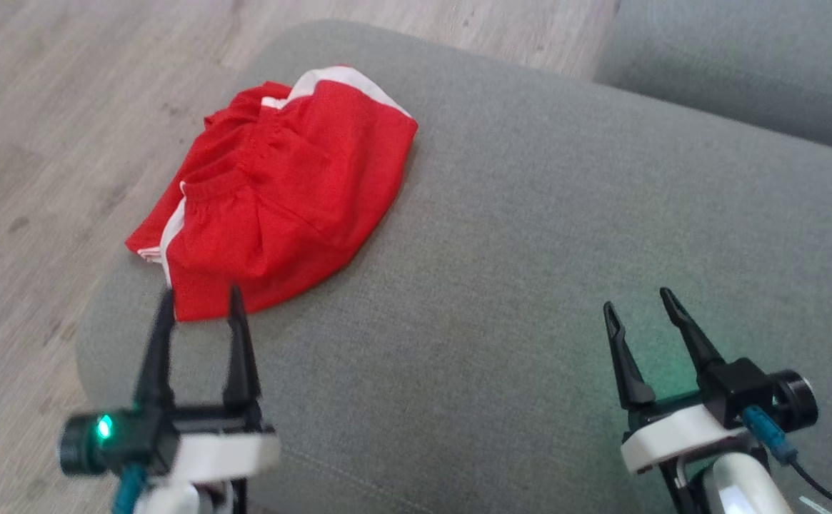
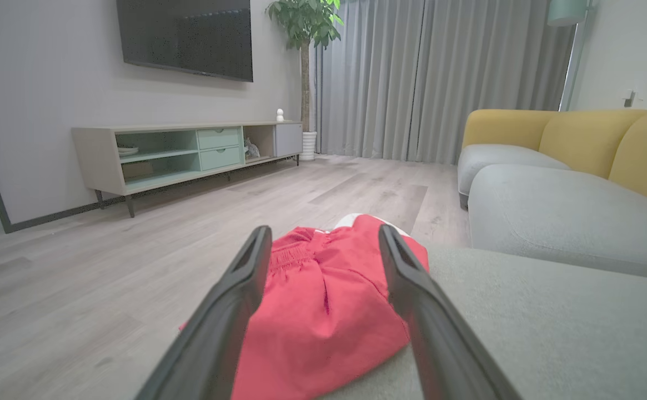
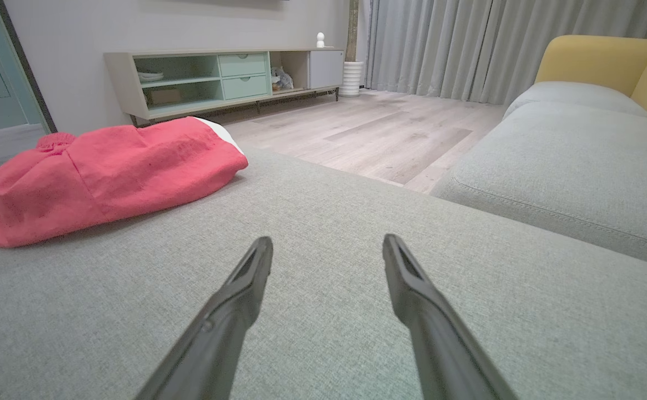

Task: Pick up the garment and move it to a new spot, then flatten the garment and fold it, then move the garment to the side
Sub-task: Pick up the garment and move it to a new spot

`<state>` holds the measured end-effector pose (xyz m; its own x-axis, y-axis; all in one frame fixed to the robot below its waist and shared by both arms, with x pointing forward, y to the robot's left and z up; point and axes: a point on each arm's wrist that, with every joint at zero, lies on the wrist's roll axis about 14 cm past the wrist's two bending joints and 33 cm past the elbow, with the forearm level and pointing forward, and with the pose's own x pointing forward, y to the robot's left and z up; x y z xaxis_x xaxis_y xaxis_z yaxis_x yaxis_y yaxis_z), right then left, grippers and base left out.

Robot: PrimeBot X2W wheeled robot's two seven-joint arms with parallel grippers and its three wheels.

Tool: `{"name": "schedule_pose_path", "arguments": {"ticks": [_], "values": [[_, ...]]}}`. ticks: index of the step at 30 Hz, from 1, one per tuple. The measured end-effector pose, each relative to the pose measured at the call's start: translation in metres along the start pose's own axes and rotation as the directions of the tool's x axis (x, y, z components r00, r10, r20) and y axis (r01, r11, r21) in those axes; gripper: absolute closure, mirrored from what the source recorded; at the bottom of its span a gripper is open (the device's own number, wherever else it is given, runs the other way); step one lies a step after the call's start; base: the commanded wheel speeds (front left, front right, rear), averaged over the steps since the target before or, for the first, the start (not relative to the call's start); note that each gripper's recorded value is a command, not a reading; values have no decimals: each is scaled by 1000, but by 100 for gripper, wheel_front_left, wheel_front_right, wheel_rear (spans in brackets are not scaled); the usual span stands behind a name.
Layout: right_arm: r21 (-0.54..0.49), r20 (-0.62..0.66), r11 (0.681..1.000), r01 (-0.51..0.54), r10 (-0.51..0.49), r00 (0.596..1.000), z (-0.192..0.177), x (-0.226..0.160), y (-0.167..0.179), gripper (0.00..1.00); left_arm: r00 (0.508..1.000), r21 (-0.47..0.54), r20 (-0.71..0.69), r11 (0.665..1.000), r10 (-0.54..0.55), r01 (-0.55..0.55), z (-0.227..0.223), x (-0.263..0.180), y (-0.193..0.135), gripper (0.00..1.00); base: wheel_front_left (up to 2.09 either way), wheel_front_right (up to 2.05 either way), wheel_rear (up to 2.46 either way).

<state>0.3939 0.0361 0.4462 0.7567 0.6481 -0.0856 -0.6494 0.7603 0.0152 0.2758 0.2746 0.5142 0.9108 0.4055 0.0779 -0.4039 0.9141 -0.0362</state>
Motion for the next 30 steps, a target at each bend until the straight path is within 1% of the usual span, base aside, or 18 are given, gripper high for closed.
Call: {"name": "schedule_pose_path", "arguments": {"ticks": [3, 4, 5, 7, 11, 16, 19, 22, 24, 26, 28, 30], "values": [[-12, -8, 1000, 7, -8, 1000, -6, 7, -7, 0, 998, 21, 55, 1000, -19, 18, 17, 28, 1, 0, 0, 0, 0], [-14, -7, 1000, 13, -13, 1000, -7, 10, -11, 0, 997, 35, 67, 999, -30, 27, 21, 37, 1, 0, 0, 0, 0], [-14, -7, 1000, 13, -13, 1000, -7, 10, -11, 0, 997, 35, 67, 999, -30, 27, 21, 37, 1, 0, 0, 0, 0], [-20, -9, 1000, 16, -16, 1000, -11, 16, -17, 0, 995, 62, 87, 997, -48, 42, 27, 58, 0, 0, 0, 0, 0], [-34, -33, 999, 14, -15, 999, -24, 20, -27, 0, 995, 126, 102, 992, -23, 11, 35, 99, 17, 0, 0, 0, 0], [-63, -66, 998, 15, -19, 998, -40, 17, -44, 0, 998, 192, -63, 981, 3, 9, -8, 131, 43, 0, 0, 0, 0], [-84, -81, 996, 21, -28, 996, -48, 17, -57, 0, 986, 195, -164, 980, 6, 27, -20, 154, 48, 0, 0, 0, 0], [-105, -90, 994, 23, -33, 995, -55, 20, -70, 0, 958, 198, -286, 979, 6, 53, -35, 173, 48, 0, 0, 0, 0], [-111, -89, 994, 21, -31, 996, -58, 24, -75, 0, 927, 172, -375, 983, 3, 66, -52, 179, 45, 0, 0, 0, 0], [-111, -88, 994, 21, -31, 996, -61, 27, -78, 0, 874, 148, -487, 986, 10, 71, -79, 175, 42, 0, 0, 0, 0], [-110, -87, 994, 21, -31, 996, -64, 30, -81, 0, 815, 116, -579, 988, -16, 102, -104, 166, 31, 0, 0, 0, 0], [-108, -76, 994, 25, -33, 997, -64, 32, -84, 0, 787, 84, -615, 988, -52, 131, -118, 163, 17, 0, 0, 0, 0]]}}
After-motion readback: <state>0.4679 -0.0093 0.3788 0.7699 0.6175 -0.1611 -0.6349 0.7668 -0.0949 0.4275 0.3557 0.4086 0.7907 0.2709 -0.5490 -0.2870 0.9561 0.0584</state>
